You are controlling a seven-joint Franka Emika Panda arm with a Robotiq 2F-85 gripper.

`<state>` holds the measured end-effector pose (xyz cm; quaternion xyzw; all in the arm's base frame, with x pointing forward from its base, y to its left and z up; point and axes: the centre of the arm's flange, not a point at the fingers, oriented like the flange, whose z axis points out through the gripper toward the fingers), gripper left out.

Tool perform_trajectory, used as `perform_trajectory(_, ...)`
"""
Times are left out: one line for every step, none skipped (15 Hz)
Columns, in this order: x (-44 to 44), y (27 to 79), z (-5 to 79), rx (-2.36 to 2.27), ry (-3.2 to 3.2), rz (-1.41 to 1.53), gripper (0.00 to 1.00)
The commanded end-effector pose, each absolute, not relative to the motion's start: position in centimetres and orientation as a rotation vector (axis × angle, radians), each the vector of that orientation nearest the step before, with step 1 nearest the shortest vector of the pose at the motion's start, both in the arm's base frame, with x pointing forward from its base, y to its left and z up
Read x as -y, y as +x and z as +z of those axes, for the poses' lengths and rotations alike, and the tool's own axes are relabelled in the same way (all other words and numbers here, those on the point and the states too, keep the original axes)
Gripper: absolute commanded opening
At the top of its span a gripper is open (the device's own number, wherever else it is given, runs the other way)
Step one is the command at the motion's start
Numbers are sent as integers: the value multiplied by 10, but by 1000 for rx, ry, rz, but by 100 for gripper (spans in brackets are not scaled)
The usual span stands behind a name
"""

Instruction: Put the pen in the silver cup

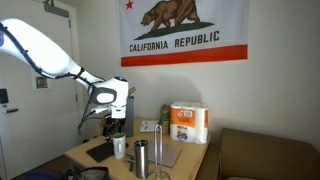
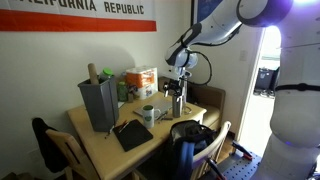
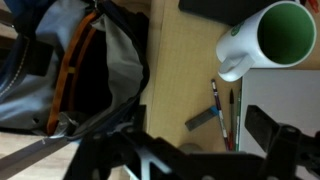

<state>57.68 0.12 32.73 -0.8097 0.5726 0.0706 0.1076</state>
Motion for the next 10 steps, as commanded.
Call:
perform_trajectory(-13, 574, 338, -1646, -2506, 27, 100)
perform_trajectory(-14, 575, 338, -1634, -2534, -24, 100)
perform_trajectory(-17, 577, 340, -1620, -2548, -53, 100)
perform_trajectory(-18, 578, 341, -1622, -2538, -67, 100)
perform_trajectory(-13, 585, 334, -1609, -2546, -11, 100)
perform_trajectory(-15, 586, 335, -1604, -2548, -25, 100)
perform_trajectory(-16, 586, 336, -1601, -2548, -30, 100)
perform_trajectory(-16, 586, 336, -1601, -2548, -31, 100)
perform_trajectory(-16, 586, 336, -1600, -2548, -32, 100)
perform_trajectory(-16, 586, 336, -1600, -2547, -32, 100)
